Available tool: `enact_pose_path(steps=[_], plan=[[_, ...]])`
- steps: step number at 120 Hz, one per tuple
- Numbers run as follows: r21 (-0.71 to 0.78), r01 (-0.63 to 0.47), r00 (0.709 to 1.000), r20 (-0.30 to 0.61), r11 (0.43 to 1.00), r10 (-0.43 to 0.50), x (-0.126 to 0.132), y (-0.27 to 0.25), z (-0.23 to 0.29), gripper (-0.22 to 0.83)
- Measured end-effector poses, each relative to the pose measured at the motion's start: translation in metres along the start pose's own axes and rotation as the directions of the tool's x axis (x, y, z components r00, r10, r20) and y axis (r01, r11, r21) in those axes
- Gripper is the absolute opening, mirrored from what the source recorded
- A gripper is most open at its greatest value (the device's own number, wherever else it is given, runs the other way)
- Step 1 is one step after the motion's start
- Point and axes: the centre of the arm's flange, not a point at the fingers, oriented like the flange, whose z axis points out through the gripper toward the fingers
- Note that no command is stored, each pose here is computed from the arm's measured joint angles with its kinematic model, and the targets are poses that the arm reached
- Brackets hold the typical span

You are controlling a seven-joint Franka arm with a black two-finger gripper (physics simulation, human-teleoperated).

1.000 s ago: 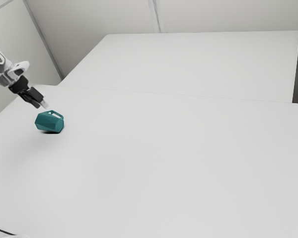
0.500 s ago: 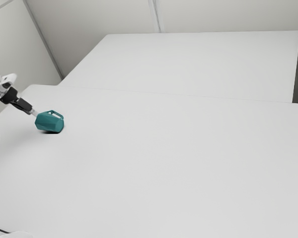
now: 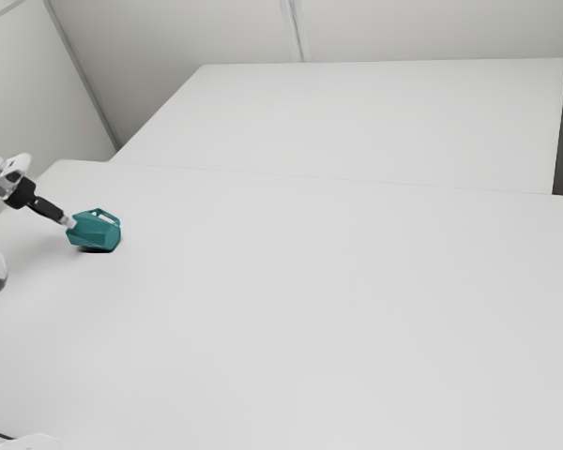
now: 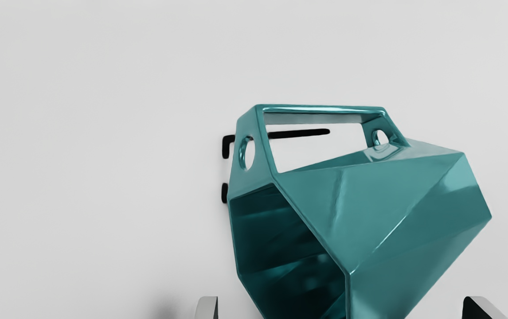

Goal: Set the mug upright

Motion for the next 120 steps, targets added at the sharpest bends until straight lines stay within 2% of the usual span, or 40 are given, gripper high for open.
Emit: enact_pose_path(steps=[18,64,92,120], plan=[[-0.080,-0.022,0.998,-0.053,0.997,0.018,-0.002,0.002,0.002,0.61],[-0.220,-0.036,0.997,-0.080,0.975,0.019,-0.014,0.008,0.018,0.61],[-0.266,-0.046,0.995,-0.098,0.963,0.020,-0.015,0.012,0.021,0.35],[-0.284,-0.067,0.993,-0.114,0.956,0.036,-0.008,0.018,0.020,0.02]])
